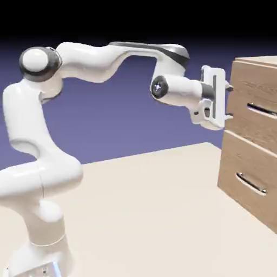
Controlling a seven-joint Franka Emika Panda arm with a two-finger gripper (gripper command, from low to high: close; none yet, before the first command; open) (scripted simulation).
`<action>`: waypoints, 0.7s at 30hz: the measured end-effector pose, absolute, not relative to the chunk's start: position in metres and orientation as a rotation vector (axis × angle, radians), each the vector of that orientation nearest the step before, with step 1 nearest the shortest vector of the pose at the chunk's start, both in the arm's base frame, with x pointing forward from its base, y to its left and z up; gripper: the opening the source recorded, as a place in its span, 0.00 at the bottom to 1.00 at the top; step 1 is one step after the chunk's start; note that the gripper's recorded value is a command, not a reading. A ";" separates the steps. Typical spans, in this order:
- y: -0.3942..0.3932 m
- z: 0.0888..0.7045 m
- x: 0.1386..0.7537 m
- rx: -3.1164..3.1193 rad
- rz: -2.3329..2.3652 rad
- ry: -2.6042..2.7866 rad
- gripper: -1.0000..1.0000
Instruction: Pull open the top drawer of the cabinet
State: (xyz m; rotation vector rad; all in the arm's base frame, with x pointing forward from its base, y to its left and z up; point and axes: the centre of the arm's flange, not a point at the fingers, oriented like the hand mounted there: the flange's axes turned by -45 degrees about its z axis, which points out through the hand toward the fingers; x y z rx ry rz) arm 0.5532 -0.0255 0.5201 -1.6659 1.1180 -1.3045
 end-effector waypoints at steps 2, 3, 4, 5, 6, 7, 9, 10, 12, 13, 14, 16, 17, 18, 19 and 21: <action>-0.026 0.512 0.565 -1.600 -1.290 1.132 1.00; -0.026 0.507 0.570 -1.567 -1.282 1.139 1.00; -0.026 0.503 0.576 -1.533 -1.275 1.146 1.00; -0.027 0.498 0.582 -1.499 -1.267 1.153 1.00; -0.028 0.494 0.587 -1.464 -1.260 1.160 1.00; -0.028 0.489 0.593 -1.428 -1.252 1.167 1.00; -0.030 0.480 0.604 -1.355 -1.237 1.181 1.00; -0.032 0.475 0.609 -1.318 -1.229 1.188 1.00; -0.034 0.466 0.620 -1.242 -1.215 1.203 1.00; -0.036 0.462 0.625 -1.210 -1.209 1.209 1.00; -0.036 0.462 0.625 -1.210 -1.209 1.209 1.00; -0.035 0.465 0.642 -1.210 -1.212 1.205 1.00; -0.035 0.465 0.651 -1.210 -1.213 1.205 1.00; -0.035 0.464 0.659 -1.210 -1.212 1.205 1.00; -0.035 0.463 0.668 -1.210 -1.211 1.207 1.00; -0.036 0.462 0.675 -1.210 -1.209 1.209 0.00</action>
